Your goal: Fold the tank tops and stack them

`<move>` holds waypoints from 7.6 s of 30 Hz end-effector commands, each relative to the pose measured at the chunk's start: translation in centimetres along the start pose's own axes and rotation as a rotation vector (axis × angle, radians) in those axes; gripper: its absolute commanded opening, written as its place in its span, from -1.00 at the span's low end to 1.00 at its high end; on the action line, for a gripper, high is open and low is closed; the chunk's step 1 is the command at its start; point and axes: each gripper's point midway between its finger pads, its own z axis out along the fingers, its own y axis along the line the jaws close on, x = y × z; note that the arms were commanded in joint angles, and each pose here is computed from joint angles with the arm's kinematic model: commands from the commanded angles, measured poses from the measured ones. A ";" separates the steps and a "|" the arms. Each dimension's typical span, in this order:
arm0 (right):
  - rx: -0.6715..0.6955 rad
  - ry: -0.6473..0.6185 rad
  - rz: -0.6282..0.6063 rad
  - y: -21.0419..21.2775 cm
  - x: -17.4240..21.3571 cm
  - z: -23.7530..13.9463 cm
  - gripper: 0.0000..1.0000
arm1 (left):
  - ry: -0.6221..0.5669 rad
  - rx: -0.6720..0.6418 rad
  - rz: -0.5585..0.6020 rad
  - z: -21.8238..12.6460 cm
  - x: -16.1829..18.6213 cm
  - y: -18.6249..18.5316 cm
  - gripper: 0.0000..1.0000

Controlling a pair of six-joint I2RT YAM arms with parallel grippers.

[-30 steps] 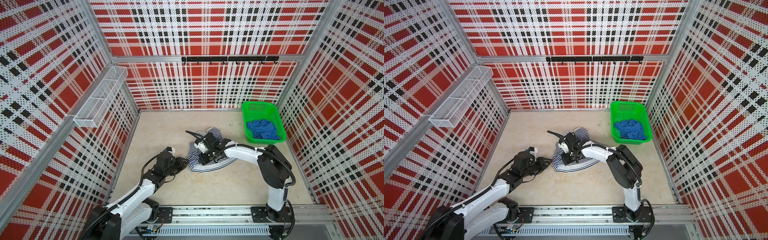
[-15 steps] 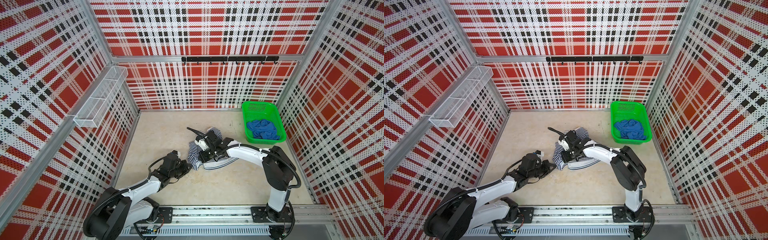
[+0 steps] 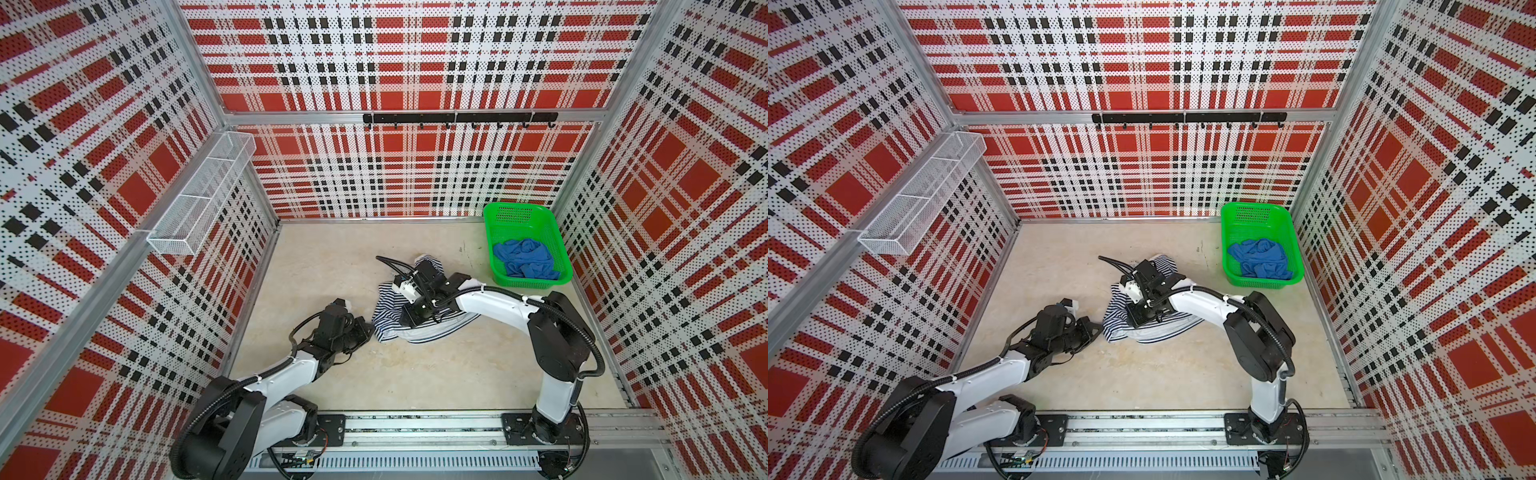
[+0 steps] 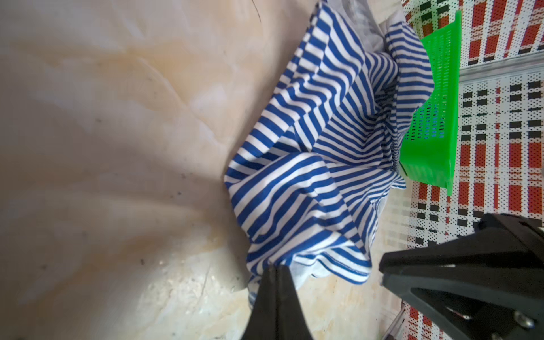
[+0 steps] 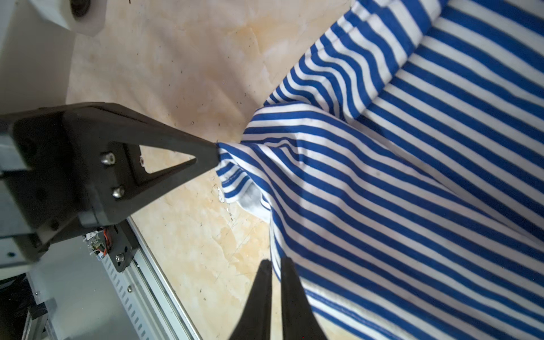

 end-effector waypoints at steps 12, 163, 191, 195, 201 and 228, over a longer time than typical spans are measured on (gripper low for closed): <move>0.134 -0.101 0.065 -3.0 -1.3 -1.4 -0.60 | -0.009 -0.156 0.088 -2.3 -0.1 0.9 -0.47; 0.437 -0.674 0.281 -25.0 -17.1 -20.7 0.40 | -0.346 -0.285 0.547 5.2 -40.4 -8.2 0.64; 0.334 -0.208 0.394 -16.0 4.4 1.4 -0.46 | -0.148 -0.378 0.318 12.8 -23.3 4.2 0.14; 0.082 -0.177 0.439 -8.3 6.8 2.2 -0.36 | -0.084 -0.360 0.387 17.2 -25.0 3.1 0.09; 0.047 -0.290 0.310 -3.5 2.0 -3.3 0.04 | -0.055 -0.359 0.621 21.1 -27.0 -2.9 0.22; 0.622 -0.311 0.436 -30.2 -1.7 -6.5 -0.69 | -0.108 -0.388 0.255 6.8 -11.2 4.6 0.30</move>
